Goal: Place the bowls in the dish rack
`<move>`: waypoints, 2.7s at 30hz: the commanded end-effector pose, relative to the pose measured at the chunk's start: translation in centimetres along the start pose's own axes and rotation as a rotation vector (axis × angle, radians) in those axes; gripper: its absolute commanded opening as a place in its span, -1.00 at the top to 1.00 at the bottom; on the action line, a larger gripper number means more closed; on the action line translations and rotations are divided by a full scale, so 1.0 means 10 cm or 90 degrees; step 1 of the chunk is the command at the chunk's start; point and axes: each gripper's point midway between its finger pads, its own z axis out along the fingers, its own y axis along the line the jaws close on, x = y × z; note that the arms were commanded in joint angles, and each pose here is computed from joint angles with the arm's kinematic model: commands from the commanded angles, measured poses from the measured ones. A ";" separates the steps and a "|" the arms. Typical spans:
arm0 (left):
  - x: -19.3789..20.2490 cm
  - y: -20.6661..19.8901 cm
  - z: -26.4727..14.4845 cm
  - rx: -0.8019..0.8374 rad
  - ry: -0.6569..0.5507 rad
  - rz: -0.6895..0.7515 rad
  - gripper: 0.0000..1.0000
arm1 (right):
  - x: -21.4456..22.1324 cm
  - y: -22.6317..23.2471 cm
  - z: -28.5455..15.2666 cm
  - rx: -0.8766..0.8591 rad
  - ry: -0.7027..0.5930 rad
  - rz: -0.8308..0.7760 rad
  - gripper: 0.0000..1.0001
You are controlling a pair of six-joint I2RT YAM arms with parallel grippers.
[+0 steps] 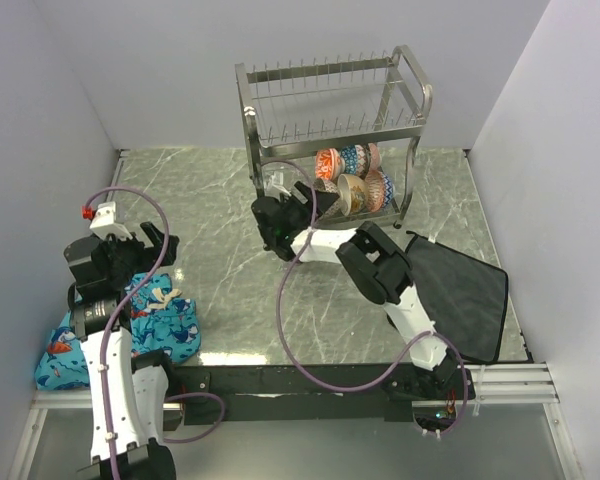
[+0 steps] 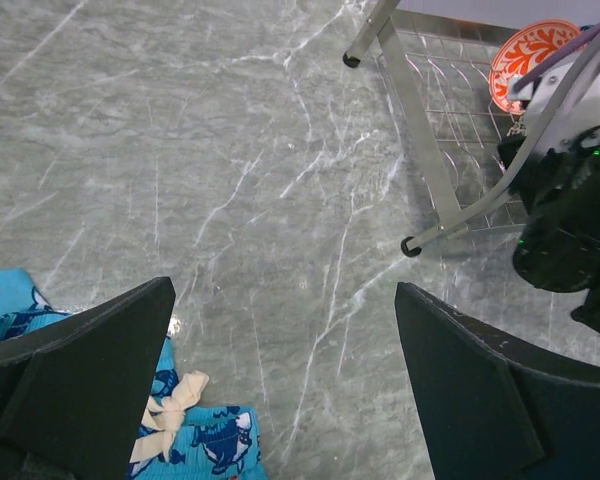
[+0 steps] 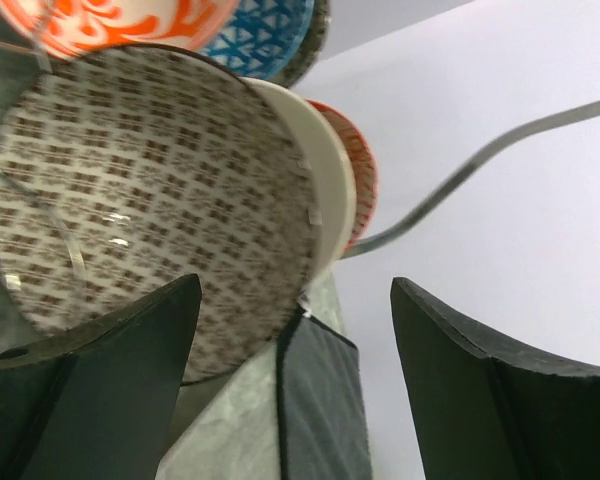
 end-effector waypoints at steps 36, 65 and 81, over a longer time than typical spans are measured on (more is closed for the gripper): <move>-0.53 -0.29 -0.14 0.060 -0.093 0.057 -0.99 | 0.51 -1.02 -0.03 0.035 0.037 0.062 -0.88; -0.52 -0.29 -0.15 0.059 -0.088 0.048 -0.99 | 0.28 -0.80 -0.19 -0.126 0.004 0.196 -0.93; -0.51 -0.26 -0.09 0.058 -0.079 0.042 -0.99 | 0.28 -0.70 -0.29 -0.226 -0.009 0.281 -0.89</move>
